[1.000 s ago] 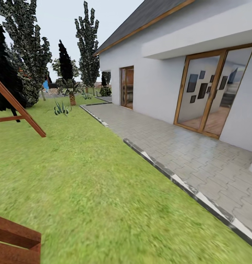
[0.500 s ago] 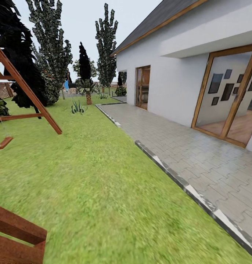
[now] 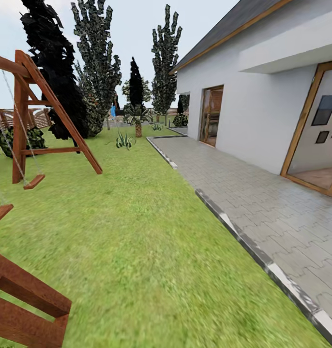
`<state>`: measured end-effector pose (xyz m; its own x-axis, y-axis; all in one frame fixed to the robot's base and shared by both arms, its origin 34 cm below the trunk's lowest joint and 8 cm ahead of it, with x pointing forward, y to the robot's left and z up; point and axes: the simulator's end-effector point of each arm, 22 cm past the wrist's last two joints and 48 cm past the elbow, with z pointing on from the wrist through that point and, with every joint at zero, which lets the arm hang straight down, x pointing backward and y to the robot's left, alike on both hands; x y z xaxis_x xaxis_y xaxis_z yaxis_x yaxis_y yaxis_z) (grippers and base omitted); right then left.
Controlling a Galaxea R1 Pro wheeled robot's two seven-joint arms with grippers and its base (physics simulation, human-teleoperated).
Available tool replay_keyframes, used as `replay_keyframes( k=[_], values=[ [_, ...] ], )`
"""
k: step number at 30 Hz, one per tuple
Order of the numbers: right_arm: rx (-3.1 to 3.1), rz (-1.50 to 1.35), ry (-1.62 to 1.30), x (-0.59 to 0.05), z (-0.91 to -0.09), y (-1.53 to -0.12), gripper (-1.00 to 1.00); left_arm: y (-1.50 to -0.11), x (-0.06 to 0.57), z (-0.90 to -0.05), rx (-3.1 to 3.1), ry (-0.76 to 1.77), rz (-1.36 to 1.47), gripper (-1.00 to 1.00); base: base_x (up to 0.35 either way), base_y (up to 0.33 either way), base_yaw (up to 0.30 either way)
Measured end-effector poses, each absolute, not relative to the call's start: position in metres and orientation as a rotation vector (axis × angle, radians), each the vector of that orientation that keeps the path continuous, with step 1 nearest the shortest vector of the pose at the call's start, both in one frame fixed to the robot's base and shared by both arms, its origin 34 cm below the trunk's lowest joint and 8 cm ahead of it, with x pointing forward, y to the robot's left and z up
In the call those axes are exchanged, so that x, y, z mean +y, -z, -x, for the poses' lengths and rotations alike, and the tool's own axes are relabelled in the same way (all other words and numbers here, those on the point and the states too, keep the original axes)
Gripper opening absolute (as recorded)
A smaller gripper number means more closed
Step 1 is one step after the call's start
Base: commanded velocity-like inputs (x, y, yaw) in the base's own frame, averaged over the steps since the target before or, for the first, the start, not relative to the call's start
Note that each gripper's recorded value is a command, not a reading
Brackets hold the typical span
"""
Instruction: Take the three Easter eggs out of the wicker basket on the lawn in the garden, then place them on the lawn next to a single tree (choose any tree) so that all three eggs are next to the same tree and none are left in the basket.
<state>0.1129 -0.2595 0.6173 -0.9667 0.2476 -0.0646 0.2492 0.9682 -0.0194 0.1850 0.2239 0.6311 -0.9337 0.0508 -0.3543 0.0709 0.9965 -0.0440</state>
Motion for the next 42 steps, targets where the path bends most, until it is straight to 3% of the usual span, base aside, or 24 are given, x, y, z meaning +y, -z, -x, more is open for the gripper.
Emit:
replay_keyframes(
  k=[11, 42],
  values=[
    [3.054, -0.389, 0.045, -0.2607, -0.1129, -0.6174, 1.00, -0.6311, 0.2239, -0.1853, 2.778, 0.079, -0.088, 1.00, 0.269, -0.073, 0.206],
    [3.054, -0.391, 0.047, -0.2619, -0.1129, -0.6174, 1.00, -0.6311, 0.2239, -0.1854, 2.778, 0.079, -0.088, 1.00, 0.269, -0.002, 0.006]
  ],
)
